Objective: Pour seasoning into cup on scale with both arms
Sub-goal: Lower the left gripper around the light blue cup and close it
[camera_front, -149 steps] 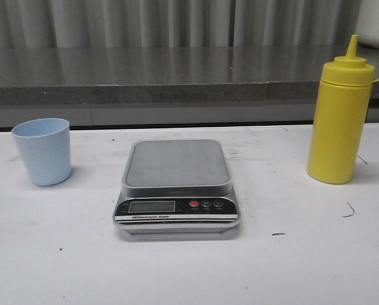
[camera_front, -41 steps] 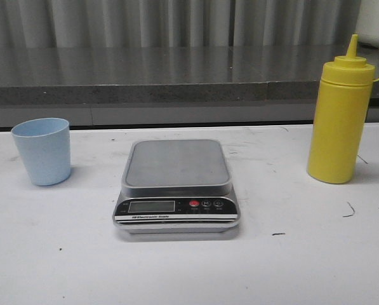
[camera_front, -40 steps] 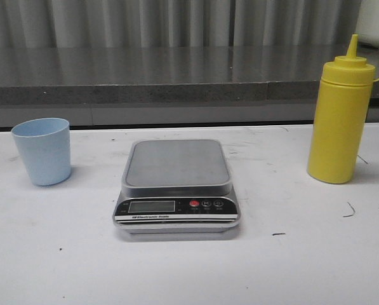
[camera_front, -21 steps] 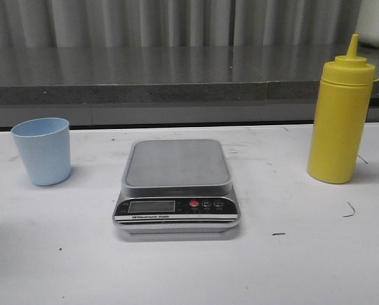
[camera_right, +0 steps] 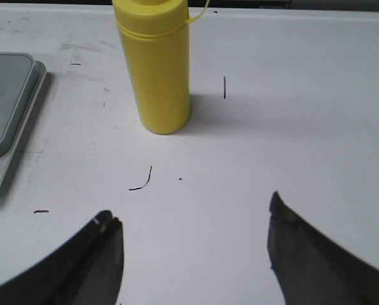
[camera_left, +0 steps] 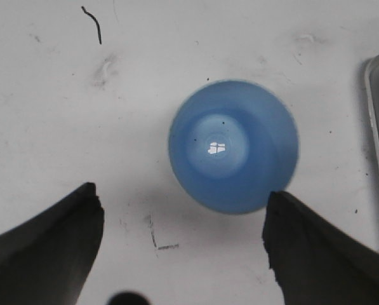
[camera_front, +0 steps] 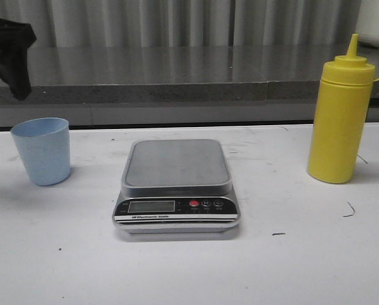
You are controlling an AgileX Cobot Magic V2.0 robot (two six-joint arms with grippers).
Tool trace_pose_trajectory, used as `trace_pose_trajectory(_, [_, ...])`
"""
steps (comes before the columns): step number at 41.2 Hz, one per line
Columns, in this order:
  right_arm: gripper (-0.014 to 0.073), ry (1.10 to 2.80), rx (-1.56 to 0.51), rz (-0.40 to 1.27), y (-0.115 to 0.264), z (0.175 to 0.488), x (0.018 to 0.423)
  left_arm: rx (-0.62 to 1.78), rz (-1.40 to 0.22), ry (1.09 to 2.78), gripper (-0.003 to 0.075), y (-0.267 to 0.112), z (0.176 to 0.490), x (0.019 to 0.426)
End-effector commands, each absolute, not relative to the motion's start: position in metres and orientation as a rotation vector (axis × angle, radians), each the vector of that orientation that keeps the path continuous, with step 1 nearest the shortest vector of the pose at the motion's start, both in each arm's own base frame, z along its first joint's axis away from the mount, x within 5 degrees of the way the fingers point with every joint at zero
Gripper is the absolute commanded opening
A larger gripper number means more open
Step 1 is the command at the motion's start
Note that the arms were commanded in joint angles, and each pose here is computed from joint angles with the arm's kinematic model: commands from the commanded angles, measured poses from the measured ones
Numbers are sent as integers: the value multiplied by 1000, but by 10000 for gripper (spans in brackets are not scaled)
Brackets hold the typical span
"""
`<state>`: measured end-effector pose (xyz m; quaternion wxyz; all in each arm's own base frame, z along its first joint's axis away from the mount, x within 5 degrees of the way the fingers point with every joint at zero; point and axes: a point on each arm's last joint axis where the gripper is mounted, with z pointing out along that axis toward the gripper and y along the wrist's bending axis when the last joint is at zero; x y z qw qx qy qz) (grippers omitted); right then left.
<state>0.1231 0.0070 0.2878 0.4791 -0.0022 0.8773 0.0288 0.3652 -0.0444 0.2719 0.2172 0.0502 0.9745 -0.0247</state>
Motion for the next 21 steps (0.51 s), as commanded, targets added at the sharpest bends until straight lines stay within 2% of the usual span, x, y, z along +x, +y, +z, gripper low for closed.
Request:
trace_pose_trajectory(1, [508, 2052, -10, 67, 7, 301, 128, 141, -79, 2609, 512, -48, 288, 377])
trace_pose_trajectory(16, [508, 2052, -10, 67, 7, 301, 128, 169, -30, 2661, 510, -50, 242, 410])
trace_pose_trajectory(19, [508, 2052, -10, 67, 7, 301, 128, 169, -30, 2662, 466, -50, 238, 412])
trace_pose_trajectory(21, [508, 2052, -10, 67, 7, 301, 128, 168, -31, 2652, 408, -50, 238, 413])
